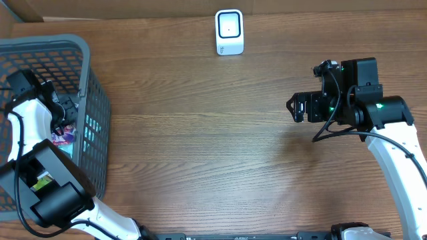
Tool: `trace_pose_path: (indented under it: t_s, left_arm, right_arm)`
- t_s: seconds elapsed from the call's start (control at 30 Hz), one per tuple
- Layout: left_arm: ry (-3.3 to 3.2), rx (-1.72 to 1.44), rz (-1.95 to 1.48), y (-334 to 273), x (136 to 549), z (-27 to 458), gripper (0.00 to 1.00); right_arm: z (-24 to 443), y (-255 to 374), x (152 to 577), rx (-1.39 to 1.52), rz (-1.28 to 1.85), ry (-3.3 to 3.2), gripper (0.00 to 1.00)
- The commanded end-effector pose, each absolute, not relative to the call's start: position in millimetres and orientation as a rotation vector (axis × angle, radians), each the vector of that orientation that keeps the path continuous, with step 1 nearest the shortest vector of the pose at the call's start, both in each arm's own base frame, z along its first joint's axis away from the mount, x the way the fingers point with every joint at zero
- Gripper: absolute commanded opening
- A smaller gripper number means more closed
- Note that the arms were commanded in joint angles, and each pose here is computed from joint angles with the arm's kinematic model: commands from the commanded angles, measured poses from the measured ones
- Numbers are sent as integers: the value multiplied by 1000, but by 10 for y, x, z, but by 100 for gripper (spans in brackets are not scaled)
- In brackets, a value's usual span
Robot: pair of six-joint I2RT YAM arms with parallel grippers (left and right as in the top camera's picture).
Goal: Scan the item barcode
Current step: 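Lower left gripper into basket and grasp the red-purple pad pack, then lift the pad pack out and place it on the table center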
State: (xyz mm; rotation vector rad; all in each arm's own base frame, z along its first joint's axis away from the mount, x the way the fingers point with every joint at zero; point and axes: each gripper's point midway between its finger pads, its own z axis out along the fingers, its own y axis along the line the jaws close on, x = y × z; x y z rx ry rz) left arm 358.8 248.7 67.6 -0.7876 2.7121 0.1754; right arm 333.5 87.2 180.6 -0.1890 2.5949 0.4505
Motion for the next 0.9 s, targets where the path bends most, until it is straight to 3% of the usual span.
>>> trace_pose_path:
  t_s: [0.0,0.5,0.7,0.87]
  left_arm:
    - [2756,-826,122,2465,3592,691,4]
    - [2585,-813,48,2440,3832,2315,4]
    - [2444,-831,-87,2206,3834,2921,4]
    - [2263,-721,-170,1891,3723,3717,4]
  right_arm:
    - [1879,909,3371,-208,460,2572,100]
    - [1879,909,3371,-208,460,2572,100]
    - [1879,909,3371,-208,460,2572,100]
    - [1879,909,3371,-208,460,2572,100]
